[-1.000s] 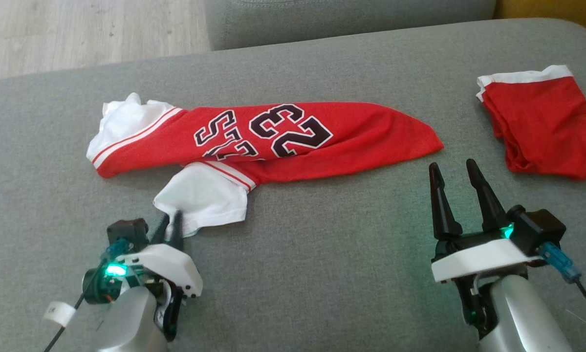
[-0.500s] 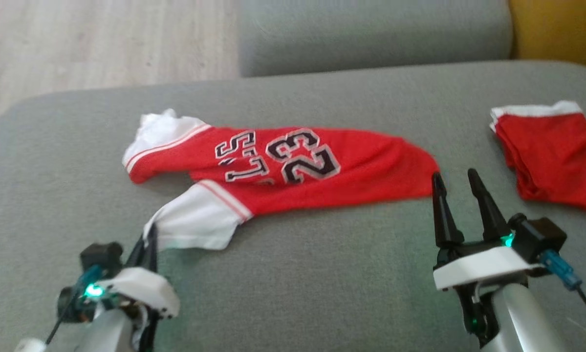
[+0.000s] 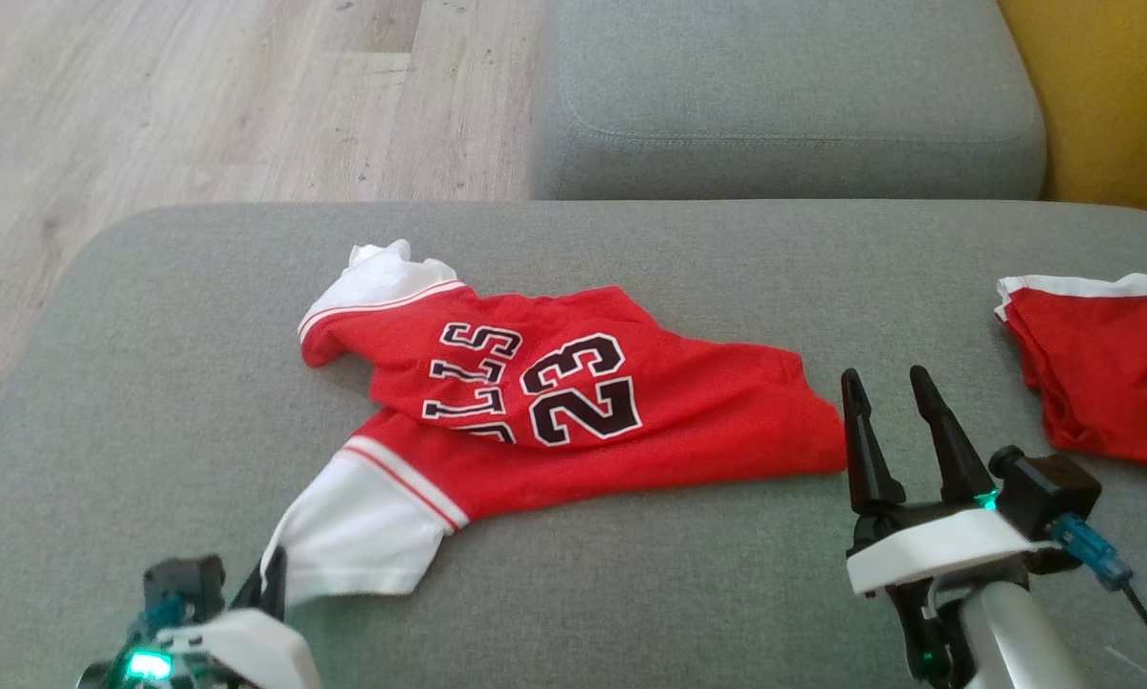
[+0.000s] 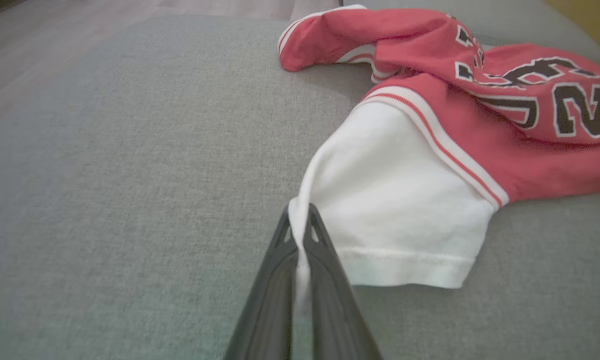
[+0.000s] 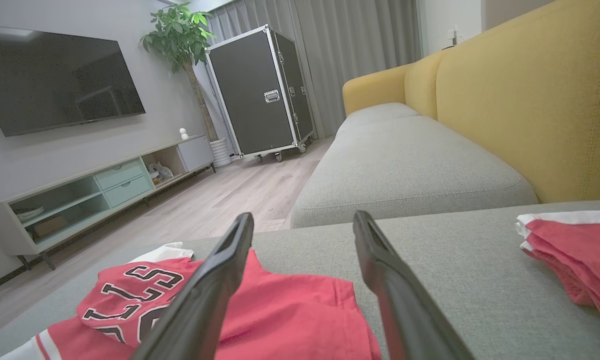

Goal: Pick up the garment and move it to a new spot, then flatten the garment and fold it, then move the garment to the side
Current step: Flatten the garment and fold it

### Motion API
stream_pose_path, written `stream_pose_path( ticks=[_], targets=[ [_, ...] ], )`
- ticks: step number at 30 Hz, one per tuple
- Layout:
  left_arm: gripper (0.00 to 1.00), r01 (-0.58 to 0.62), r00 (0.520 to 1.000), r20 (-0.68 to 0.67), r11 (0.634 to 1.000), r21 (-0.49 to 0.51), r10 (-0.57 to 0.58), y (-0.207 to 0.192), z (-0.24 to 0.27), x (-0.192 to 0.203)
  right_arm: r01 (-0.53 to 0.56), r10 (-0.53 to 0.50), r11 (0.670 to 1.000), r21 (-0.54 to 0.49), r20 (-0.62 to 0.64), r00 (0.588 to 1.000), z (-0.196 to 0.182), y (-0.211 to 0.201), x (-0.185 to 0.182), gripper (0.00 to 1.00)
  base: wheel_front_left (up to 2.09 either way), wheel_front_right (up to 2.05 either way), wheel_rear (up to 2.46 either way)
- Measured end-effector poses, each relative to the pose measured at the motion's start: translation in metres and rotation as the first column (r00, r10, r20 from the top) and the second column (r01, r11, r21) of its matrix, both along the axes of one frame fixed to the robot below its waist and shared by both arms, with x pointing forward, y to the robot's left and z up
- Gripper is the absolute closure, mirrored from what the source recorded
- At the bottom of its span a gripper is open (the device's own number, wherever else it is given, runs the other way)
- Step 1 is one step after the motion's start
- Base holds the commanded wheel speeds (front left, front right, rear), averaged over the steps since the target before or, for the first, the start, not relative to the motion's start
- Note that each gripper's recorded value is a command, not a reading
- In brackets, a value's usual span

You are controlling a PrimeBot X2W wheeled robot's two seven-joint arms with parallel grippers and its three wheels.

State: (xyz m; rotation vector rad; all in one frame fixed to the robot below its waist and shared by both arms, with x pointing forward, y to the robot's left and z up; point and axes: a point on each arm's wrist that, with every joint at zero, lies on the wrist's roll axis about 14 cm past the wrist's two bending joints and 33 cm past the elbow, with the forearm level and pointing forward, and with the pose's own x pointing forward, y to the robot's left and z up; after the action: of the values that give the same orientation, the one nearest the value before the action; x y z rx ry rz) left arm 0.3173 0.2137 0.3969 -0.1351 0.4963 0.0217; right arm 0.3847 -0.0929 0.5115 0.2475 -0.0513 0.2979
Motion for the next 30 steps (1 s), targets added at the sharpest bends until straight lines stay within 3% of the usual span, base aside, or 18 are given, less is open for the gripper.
stream_pose_path(
  ticks=[4, 5, 6, 12, 19, 25, 30],
  targets=[
    [1.00, -0.020, 0.999, -0.038, 0.999, 0.044, 0.021, 0.007, -0.005, -0.012, -0.001, 0.001, 1.000, -0.001, -0.002, 1.000, -0.001, 0.000, 0.000, 0.00, 0.00, 0.00, 0.00],
    [0.60, -0.025, 0.999, -0.020, 0.999, 0.046, 0.026, 0.007, -0.001, -0.010, 0.000, 0.000, 1.000, -0.001, -0.003, 1.000, -0.001, 0.000, 0.000, 0.00, 0.00, 0.00, 0.00],
    [0.00, -0.028, 1.000, 0.006, 0.999, 0.045, 0.028, 0.007, 0.005, -0.007, 0.000, 0.000, 1.000, -0.001, -0.004, 1.000, -0.001, 0.000, 0.000, 0.00, 0.00, 0.00, 0.00],
    [0.00, -0.048, 0.977, 0.211, 0.998, 0.038, 0.039, 0.003, 0.043, 0.014, 0.011, -0.011, 1.000, -0.003, -0.012, 1.000, -0.004, -0.004, -0.001, 0.00, 0.00, 0.00, 0.00],
    [0.00, -0.020, 0.858, 0.514, 1.000, -0.017, 0.026, -0.019, 0.110, 0.047, 0.027, -0.027, 1.000, -0.010, -0.012, 1.000, -0.006, -0.010, 0.000, 0.00, 0.00, 0.00, 0.00],
    [0.00, 0.045, 0.833, 0.554, 0.997, -0.064, -0.002, -0.045, 0.121, 0.064, 0.048, -0.049, 0.999, -0.018, -0.035, 0.998, -0.015, -0.018, 0.002, 0.00, 0.00, 0.00, 0.00],
    [0.00, 0.204, 0.819, 0.547, 0.979, 0.009, -0.175, -0.082, 0.119, 0.094, 0.067, -0.069, 0.997, -0.029, -0.044, 0.997, -0.020, -0.025, 0.014, 0.00, 0.00, 0.00, 0.00]
  ],
)
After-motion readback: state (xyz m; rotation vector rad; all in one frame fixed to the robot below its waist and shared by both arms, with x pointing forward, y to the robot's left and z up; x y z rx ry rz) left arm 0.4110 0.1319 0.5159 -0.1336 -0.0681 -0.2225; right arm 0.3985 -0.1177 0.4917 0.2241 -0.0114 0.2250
